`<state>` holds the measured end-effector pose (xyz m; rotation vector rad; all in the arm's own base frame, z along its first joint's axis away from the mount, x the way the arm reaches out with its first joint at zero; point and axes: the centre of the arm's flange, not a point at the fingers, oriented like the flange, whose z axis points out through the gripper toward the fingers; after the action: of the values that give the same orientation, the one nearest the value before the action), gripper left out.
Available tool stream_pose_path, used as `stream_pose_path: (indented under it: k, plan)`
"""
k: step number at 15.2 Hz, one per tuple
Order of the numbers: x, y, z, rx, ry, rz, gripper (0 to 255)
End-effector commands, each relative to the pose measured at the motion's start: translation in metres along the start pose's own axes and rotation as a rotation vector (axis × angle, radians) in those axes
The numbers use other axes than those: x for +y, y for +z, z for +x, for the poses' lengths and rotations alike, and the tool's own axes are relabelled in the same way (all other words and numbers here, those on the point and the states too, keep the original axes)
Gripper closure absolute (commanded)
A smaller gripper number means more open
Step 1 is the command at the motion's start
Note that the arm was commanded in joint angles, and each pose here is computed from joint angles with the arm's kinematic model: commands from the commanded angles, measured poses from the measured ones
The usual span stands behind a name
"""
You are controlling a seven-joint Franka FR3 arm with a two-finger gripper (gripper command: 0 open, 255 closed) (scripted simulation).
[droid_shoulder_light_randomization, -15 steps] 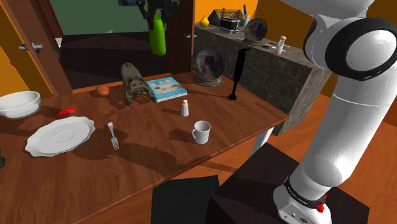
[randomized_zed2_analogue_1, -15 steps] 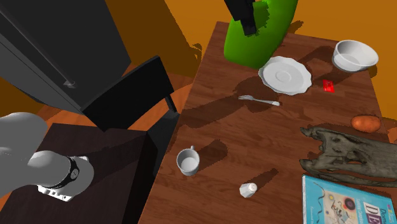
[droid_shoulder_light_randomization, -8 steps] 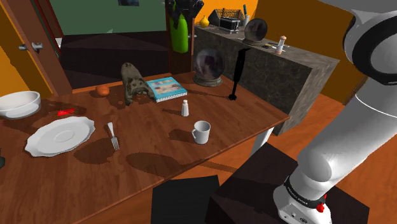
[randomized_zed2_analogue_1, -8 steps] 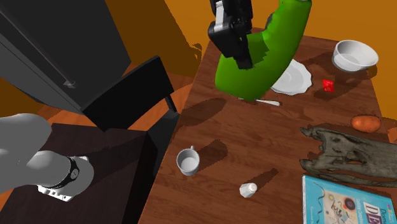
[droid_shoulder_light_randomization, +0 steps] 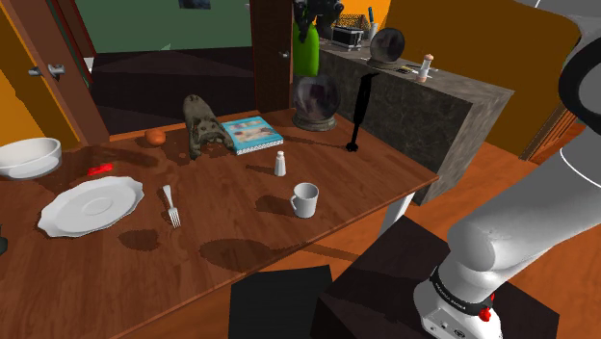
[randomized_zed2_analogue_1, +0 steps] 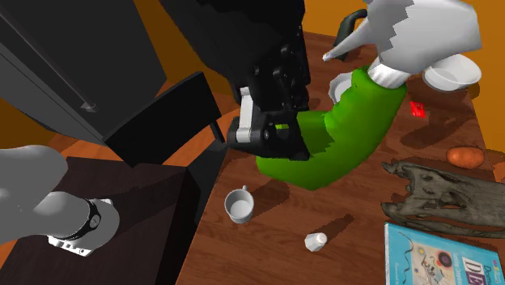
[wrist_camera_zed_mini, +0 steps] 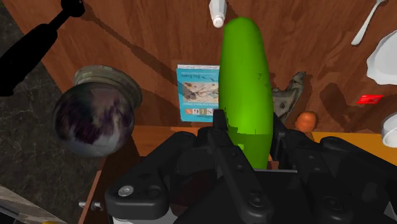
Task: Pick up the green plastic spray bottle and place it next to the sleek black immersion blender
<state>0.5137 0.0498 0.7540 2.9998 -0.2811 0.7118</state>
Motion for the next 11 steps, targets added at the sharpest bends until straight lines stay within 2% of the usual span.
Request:
stream_pose_path:
  k: [1, 11]
  plan:
    - [0.026, -0.002, -0.002, 0.001, -0.001, 0.001, 255]
    - [0.158, -0.002, -0.001, 0.001, -0.001, 0.001, 255]
